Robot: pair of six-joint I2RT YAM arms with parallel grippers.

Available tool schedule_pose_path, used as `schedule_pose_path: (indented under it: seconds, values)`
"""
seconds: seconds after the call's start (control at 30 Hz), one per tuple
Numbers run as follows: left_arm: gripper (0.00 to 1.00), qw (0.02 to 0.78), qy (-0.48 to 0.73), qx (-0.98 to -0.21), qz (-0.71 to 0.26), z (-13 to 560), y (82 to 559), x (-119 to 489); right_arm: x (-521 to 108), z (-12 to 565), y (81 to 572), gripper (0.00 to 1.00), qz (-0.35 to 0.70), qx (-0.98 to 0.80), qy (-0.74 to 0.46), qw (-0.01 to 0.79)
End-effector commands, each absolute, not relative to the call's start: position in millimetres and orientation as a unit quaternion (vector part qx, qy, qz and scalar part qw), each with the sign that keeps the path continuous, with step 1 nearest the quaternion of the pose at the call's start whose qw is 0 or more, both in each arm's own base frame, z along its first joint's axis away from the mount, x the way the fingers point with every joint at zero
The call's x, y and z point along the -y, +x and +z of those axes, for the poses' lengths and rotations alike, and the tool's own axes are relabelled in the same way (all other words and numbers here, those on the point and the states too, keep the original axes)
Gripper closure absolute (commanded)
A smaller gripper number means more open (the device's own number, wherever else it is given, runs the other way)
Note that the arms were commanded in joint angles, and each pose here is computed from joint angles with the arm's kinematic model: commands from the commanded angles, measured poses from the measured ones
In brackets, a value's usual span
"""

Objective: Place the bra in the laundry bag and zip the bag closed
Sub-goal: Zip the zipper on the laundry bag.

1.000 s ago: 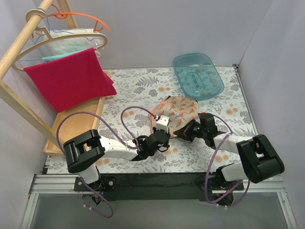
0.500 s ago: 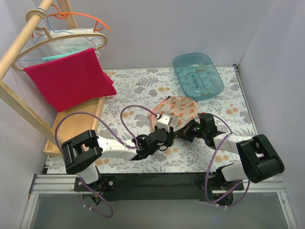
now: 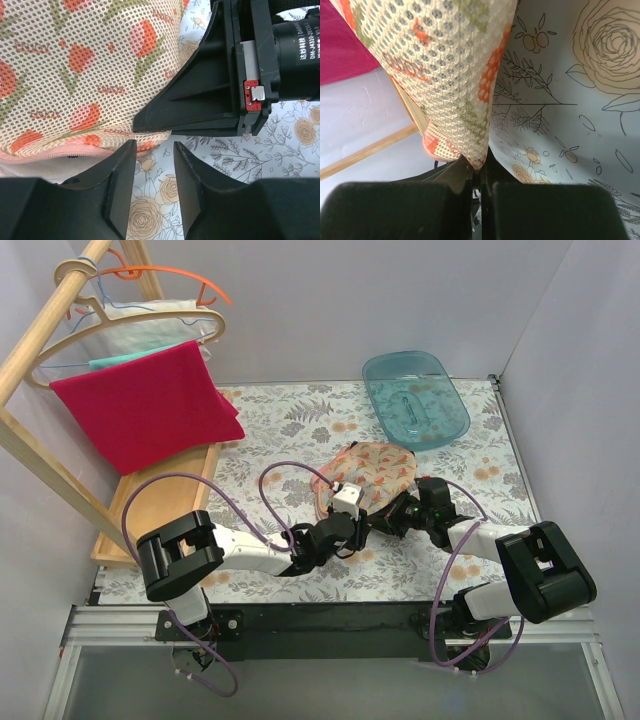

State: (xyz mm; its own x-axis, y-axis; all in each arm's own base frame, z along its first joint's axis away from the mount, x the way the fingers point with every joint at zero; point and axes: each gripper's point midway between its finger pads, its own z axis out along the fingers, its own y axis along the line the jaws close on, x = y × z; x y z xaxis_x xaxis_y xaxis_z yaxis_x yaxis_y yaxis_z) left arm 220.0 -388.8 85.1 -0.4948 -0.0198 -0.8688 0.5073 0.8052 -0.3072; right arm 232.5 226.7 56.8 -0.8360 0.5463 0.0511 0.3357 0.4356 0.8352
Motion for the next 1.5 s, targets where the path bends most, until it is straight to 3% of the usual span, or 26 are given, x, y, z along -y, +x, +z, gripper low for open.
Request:
schedule_pose_path:
  seconds: [0.0,0.27,0.77,1.17,1.37,1.47]
  values:
    - [0.64,0.486,0.124,-0.825,-0.260,94.1,223.8,377.4,-234.0,68.9,238.2,0.99,0.476,-0.836,0.242,0.122]
    - [0.52,0.482,0.059,-0.833,-0.265,117.6,211.2,336.6,-235.0,71.7,243.0,0.99,0.478,-0.835,0.242,0.126]
    - [0.55,0.409,0.050,-0.855,-0.315,88.8,180.6,350.7,-237.1,78.3,247.2,0.99,0.484,-0.831,0.241,0.129]
    - [0.46,0.440,0.025,-0.842,-0.312,83.3,202.9,373.6,-236.6,80.8,244.8,0.99,0.488,-0.828,0.243,0.129]
    - [0.47,0.470,0.019,-0.827,-0.307,87.6,216.1,381.3,-236.7,80.2,243.0,0.99,0.489,-0.829,0.241,0.126]
    - [0.54,0.480,0.019,-0.823,-0.301,85.9,220.5,378.3,-236.8,80.7,242.8,0.99,0.489,-0.829,0.240,0.126]
